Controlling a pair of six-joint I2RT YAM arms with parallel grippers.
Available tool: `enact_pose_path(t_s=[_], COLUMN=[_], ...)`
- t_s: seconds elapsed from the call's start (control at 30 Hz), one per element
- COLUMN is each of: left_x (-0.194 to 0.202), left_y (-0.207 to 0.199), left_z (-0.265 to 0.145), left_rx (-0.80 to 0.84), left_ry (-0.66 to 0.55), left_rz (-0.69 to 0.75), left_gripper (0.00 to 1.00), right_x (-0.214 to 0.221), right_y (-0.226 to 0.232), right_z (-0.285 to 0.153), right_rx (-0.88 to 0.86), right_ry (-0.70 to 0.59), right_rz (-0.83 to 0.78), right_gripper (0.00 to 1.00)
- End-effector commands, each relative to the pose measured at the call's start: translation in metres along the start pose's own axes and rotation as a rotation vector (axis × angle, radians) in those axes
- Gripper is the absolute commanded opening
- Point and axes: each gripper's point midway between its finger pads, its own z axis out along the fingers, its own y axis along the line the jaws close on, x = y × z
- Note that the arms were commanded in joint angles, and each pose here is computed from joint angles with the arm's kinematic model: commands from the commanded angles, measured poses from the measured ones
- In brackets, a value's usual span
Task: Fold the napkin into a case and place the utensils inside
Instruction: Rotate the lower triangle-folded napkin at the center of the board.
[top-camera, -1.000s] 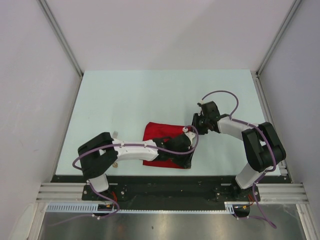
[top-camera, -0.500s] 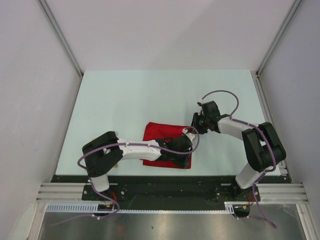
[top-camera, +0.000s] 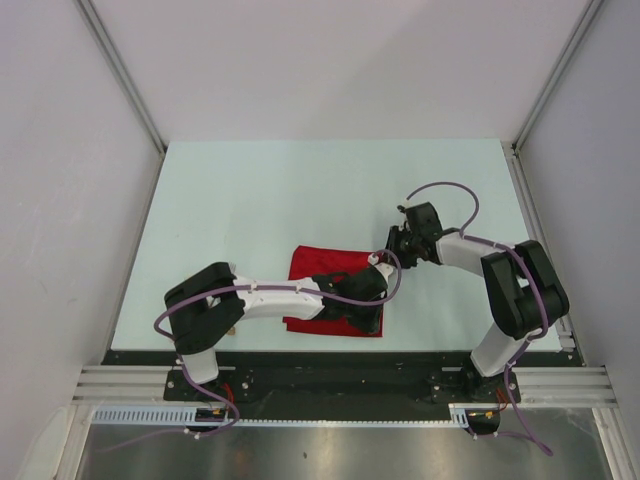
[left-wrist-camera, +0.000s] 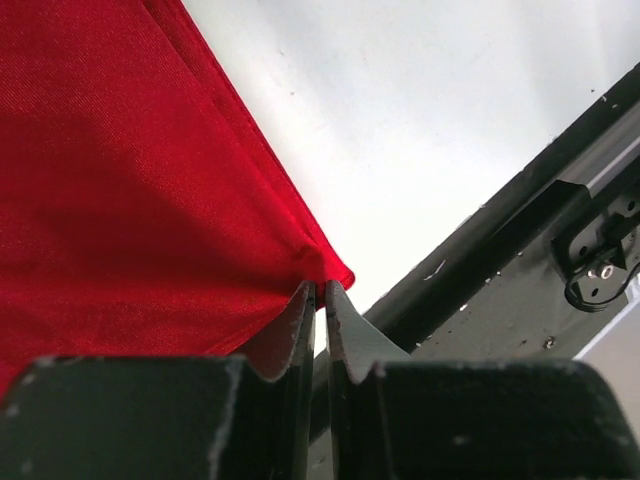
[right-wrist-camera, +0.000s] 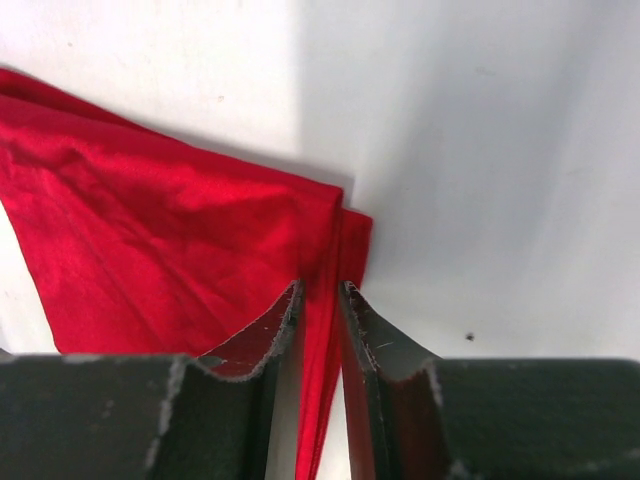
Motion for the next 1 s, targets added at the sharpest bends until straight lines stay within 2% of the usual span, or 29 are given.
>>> enact_pose_path(t_s=[0.0, 0.67, 0.97], left_x=[-0.014, -0.005, -0.003], left_y=[-0.024, -0.025, -0.029], left_z=[-0.011, -0.002, 0.000], left_rx=[0.072, 0.073, 0.094], left_ry=[-0.024, 0.024, 0.036], left_rz=[-0.017, -0.054, -0.062], left_gripper=[0.11, 0.11, 0.13], right_x=[-0.016, -0.025, -0.029], right_y=[-0.001, -0.001, -0.006], right_z=[-0.001, 0.010, 0.010], right_rx=[-0.010, -0.030, -0.013], right_ry=[-0.031, -0.031, -0.038], right_rz=[-0.009, 0.008, 0.011], right_gripper=[0.25, 0.24, 0.14])
